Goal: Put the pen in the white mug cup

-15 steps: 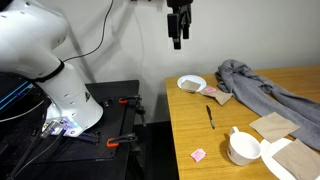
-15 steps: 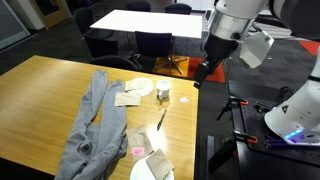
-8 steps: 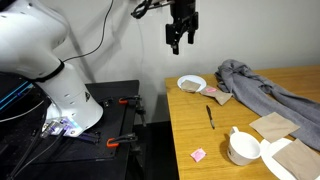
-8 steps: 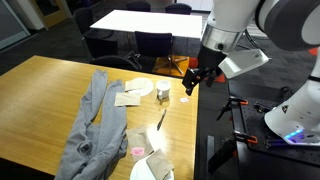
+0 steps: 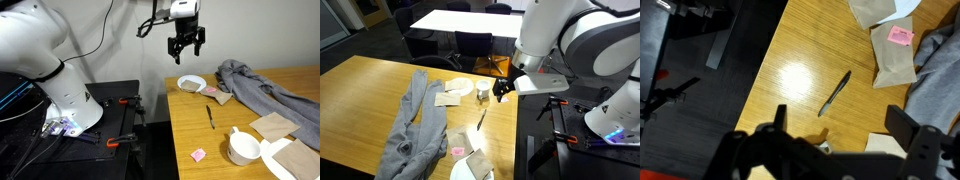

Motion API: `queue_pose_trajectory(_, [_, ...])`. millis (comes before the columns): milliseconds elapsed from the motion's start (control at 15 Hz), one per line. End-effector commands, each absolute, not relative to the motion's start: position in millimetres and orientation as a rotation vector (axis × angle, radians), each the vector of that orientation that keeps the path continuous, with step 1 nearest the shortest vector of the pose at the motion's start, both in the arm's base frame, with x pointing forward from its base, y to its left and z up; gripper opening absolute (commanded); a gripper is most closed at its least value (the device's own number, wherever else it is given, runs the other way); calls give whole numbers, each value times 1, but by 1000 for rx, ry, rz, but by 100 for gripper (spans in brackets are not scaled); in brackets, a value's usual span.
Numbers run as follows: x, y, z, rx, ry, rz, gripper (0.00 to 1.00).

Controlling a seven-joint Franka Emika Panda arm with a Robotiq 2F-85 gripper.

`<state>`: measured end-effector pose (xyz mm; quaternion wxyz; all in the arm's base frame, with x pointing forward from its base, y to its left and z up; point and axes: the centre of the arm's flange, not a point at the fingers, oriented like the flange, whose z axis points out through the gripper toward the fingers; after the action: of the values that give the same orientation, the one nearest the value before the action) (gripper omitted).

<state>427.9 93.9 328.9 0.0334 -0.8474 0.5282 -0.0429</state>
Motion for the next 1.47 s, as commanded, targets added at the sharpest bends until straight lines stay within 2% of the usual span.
queue_pose_trajectory(0, [443,97,298,-2522,1819,-165,100])
queue_pose_trajectory(400, [452,87,247,-2429,2024,-197,100])
queue_pose_trajectory(933, [488,70,202,-2399,2016,-267,100])
queue_pose_trajectory(1000, [470,66,215,-2417,2022,-245,100])
queue_pose_trajectory(1400, [473,65,208,-2424,2027,-238,100])
